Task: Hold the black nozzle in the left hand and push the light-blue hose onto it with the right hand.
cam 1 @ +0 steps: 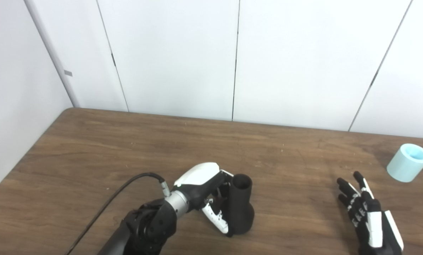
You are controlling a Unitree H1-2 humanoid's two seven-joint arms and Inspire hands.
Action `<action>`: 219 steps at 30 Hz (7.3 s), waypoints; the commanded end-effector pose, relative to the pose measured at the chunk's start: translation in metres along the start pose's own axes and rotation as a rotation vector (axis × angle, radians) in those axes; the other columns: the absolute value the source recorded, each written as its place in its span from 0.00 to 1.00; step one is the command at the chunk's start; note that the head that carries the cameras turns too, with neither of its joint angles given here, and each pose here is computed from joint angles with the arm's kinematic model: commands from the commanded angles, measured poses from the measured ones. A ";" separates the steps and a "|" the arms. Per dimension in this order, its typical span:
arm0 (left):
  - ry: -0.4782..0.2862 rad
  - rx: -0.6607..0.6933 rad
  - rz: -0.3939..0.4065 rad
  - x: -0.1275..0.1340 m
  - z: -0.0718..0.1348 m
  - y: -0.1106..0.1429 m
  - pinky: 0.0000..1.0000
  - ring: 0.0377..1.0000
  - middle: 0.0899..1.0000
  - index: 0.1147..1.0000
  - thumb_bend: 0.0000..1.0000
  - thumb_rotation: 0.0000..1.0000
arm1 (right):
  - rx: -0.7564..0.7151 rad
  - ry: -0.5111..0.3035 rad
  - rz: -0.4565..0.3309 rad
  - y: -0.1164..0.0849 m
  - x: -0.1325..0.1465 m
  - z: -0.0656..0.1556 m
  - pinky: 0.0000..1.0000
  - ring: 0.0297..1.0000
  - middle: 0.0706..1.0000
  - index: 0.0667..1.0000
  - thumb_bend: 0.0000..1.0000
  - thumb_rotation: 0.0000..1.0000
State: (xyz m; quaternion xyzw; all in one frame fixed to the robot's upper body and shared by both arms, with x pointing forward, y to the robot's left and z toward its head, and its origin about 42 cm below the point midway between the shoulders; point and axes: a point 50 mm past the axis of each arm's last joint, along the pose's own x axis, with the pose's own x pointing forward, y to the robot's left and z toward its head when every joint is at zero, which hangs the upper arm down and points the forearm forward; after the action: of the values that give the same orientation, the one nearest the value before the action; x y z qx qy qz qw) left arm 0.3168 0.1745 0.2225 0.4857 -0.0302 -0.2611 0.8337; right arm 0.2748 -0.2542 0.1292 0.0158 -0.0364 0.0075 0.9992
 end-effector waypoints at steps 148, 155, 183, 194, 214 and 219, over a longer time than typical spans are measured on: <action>-0.123 0.148 -0.132 -0.022 -0.006 -0.021 0.54 0.55 0.36 0.44 0.52 0.00 | -1.482 0.108 -0.178 -0.116 0.219 0.173 0.32 0.42 0.47 0.43 0.50 0.00; -0.121 0.142 -0.140 -0.017 0.001 -0.028 0.64 0.60 0.46 0.41 0.52 0.00 | -1.433 -0.020 -0.083 -0.087 0.194 0.193 0.31 0.41 0.46 0.44 0.50 0.00; -0.097 0.116 -0.142 -0.002 0.022 -0.042 0.60 0.62 0.50 0.38 0.51 0.00 | -1.268 -0.280 0.322 0.014 0.097 0.224 0.31 0.40 0.46 0.44 0.50 0.00; -0.092 0.118 -0.148 0.000 0.019 -0.041 0.68 0.64 0.50 0.38 0.51 0.00 | -1.244 -0.398 0.407 0.045 0.056 0.245 0.30 0.41 0.45 0.45 0.50 0.00; -0.099 0.121 -0.165 0.003 0.023 -0.036 0.64 0.61 0.48 0.40 0.52 0.00 | -1.154 -0.524 0.504 0.072 0.034 0.250 0.30 0.41 0.47 0.47 0.50 0.00; -0.103 0.144 -0.163 0.003 0.024 -0.033 0.64 0.60 0.49 0.39 0.51 0.00 | -1.121 -0.498 0.515 0.078 0.034 0.241 0.30 0.41 0.47 0.47 0.50 0.00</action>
State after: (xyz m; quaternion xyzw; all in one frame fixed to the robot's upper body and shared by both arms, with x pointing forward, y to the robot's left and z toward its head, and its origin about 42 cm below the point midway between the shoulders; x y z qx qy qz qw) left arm 0.2993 0.1429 0.2136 0.5237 -0.0685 -0.3265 0.7839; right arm 0.2913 -0.1839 0.3646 -0.5154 -0.2417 0.2422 0.7857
